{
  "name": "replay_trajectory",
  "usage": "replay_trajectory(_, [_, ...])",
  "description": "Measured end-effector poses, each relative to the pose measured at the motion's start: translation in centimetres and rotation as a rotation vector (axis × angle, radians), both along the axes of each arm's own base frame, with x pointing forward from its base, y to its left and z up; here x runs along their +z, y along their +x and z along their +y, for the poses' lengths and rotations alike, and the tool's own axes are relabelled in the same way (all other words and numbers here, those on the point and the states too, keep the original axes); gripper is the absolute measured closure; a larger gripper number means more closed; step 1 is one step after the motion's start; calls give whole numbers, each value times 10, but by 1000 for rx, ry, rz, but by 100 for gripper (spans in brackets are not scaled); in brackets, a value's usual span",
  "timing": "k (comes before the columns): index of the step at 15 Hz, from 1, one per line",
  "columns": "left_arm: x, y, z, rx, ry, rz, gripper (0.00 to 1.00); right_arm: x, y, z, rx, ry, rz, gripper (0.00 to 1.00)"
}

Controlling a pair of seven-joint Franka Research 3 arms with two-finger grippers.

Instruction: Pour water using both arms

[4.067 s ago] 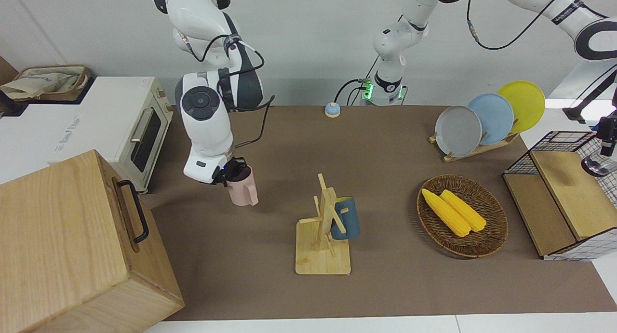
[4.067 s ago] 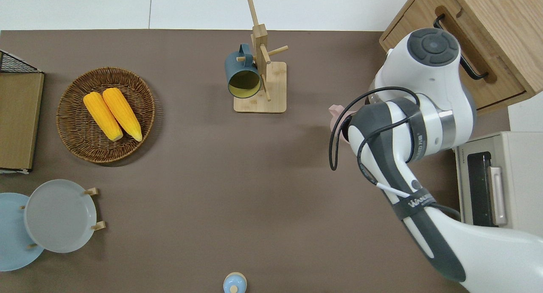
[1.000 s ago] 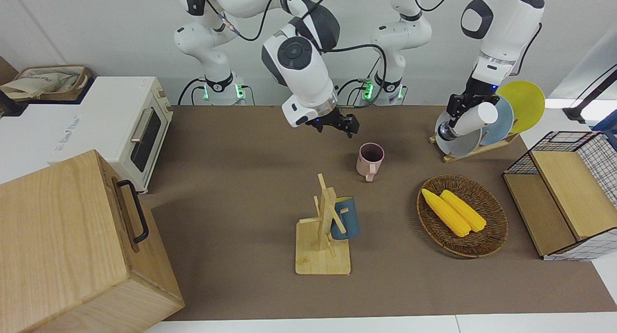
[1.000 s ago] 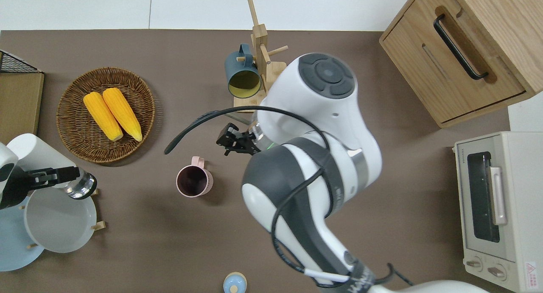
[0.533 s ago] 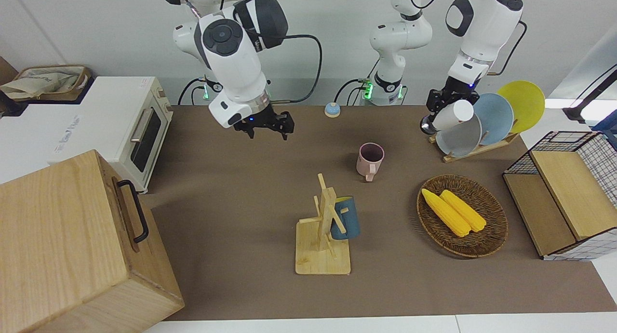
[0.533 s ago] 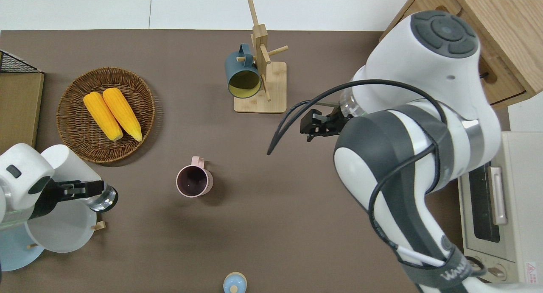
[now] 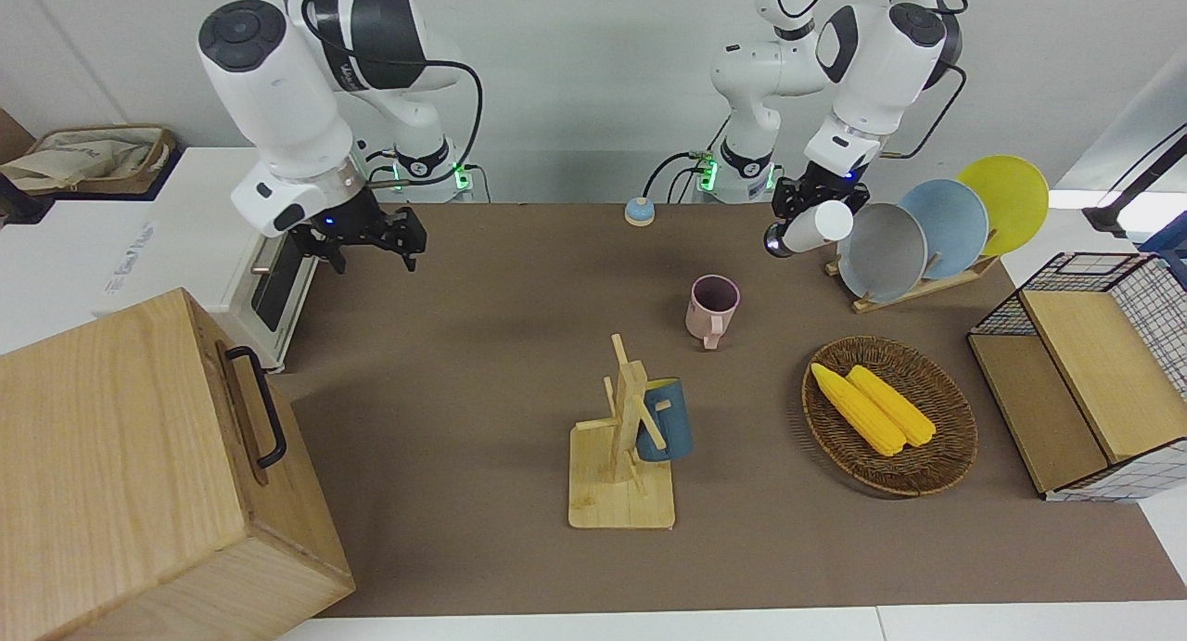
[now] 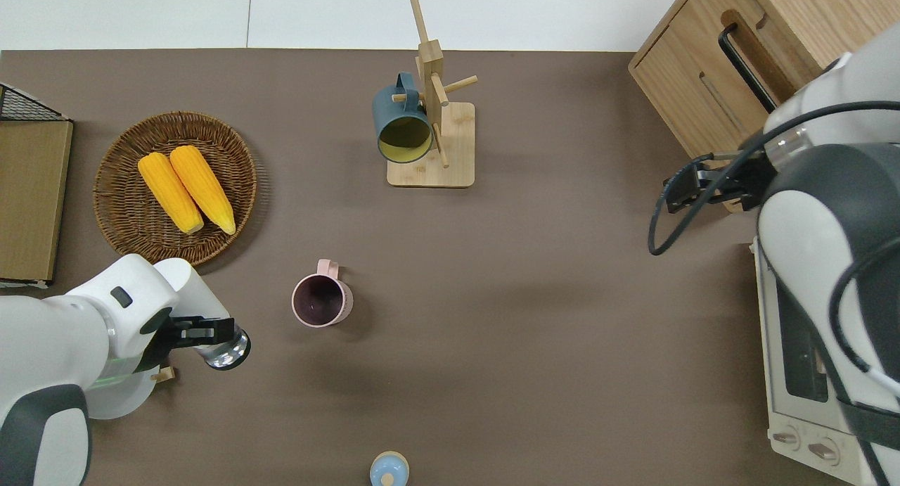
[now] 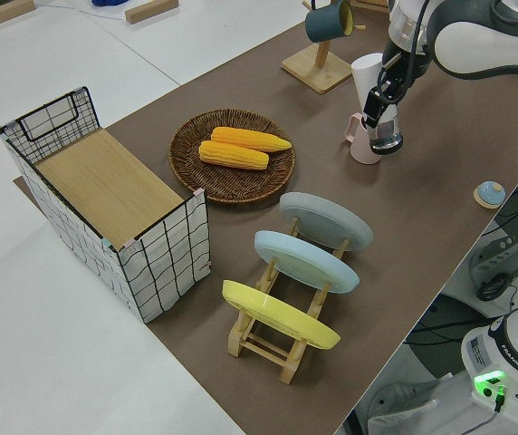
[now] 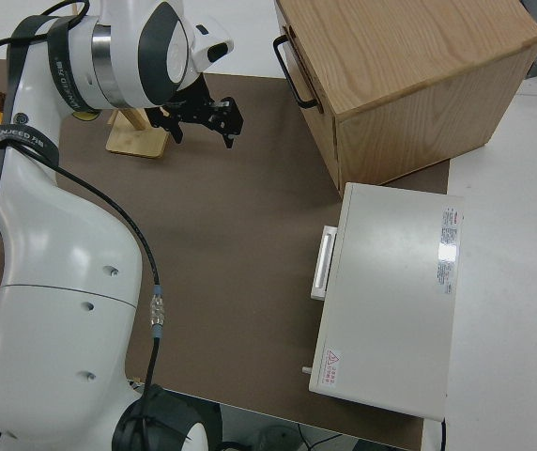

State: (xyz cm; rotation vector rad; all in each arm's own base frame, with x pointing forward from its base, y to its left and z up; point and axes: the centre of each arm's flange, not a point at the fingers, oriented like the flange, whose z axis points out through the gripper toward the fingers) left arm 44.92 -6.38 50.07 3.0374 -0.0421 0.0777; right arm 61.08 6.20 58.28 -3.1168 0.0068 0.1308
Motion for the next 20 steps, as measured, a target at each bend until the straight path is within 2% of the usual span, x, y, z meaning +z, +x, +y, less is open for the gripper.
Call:
replay_trajectory(5, [-2,-18,-34,82,21,11,36,35,-23,-47,22,-2,-10,0])
replay_trajectory(7, [-8,-25,-48,89,34,22,36,47,-32,-63,30,-2,-20,0])
replay_trajectory(10, [-25,-38,-63,70,57,45,36,56,-41,-77,29,1,-13,0])
replay_trajectory(15, [-40,-55,-78,44,54,60,36,56,-41,-66,50,4,-10,0])
replay_trajectory(18, [-47,-65,-99,9,43,65,36,59,-42,-55,69,8,-16,0])
replay_trajectory(20, [-54,-70,-107,0,49,70,36,60,-43,-54,70,12,-18,0])
